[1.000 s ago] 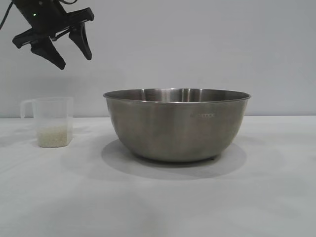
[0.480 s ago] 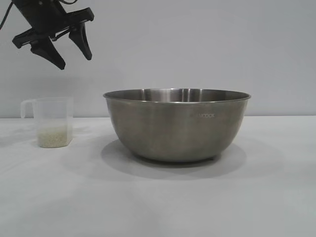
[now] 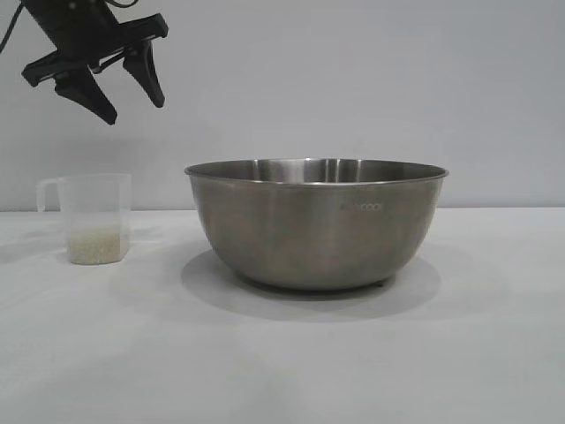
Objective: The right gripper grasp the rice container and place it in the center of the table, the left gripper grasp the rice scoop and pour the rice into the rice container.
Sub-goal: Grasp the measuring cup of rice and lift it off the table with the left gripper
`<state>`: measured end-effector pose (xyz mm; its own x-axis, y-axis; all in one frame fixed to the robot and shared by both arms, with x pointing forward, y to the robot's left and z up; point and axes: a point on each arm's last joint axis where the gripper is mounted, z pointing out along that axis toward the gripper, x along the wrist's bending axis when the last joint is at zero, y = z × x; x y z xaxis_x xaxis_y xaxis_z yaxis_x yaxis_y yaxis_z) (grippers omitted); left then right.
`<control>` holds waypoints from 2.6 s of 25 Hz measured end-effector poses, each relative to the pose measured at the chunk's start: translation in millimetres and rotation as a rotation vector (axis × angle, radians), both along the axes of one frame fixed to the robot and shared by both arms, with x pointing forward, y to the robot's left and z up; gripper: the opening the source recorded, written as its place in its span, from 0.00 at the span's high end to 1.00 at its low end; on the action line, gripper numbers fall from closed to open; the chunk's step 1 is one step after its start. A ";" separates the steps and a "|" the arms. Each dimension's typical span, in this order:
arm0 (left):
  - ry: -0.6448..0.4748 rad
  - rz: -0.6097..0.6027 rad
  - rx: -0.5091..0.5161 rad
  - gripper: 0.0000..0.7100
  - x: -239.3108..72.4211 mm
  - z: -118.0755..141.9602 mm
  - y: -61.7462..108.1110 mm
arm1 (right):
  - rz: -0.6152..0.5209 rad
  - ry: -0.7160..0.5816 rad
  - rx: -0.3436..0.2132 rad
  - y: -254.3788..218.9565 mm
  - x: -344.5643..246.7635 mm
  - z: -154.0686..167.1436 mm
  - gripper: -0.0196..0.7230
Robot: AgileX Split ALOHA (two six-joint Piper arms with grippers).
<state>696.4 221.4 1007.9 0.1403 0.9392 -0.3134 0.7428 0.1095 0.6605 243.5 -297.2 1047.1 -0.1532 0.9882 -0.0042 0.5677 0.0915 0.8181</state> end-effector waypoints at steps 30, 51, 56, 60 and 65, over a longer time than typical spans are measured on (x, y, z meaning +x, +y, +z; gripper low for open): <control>0.003 0.008 -0.022 0.35 0.1 0.5 -0.9 | -0.011 -0.068 -0.005 -3.4 -14.2 -4.3 0.22; 0.070 -0.169 0.140 0.35 -42.3 54.6 4.2 | -0.040 -0.068 -0.007 -3.2 -14.2 -4.3 0.22; 0.092 -0.162 0.148 0.35 -63.9 83.3 11.8 | -0.040 -0.068 -0.007 -3.2 -14.2 -4.3 0.22; 0.123 -0.149 0.180 0.35 -78.9 98.4 19.9 | -0.040 -0.068 -0.007 -3.2 -14.2 -4.3 0.22; 0.153 -0.111 0.240 0.35 -96.0 114.4 28.1 | -0.040 -0.068 -0.007 -3.2 -14.2 -4.3 0.22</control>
<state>600.4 249.6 1122.3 0.2142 0.9706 -0.1096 0.8342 -0.1234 0.5374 229.3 -300.4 1042.8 -0.1123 0.9935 -0.0200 0.5144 0.0754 0.8542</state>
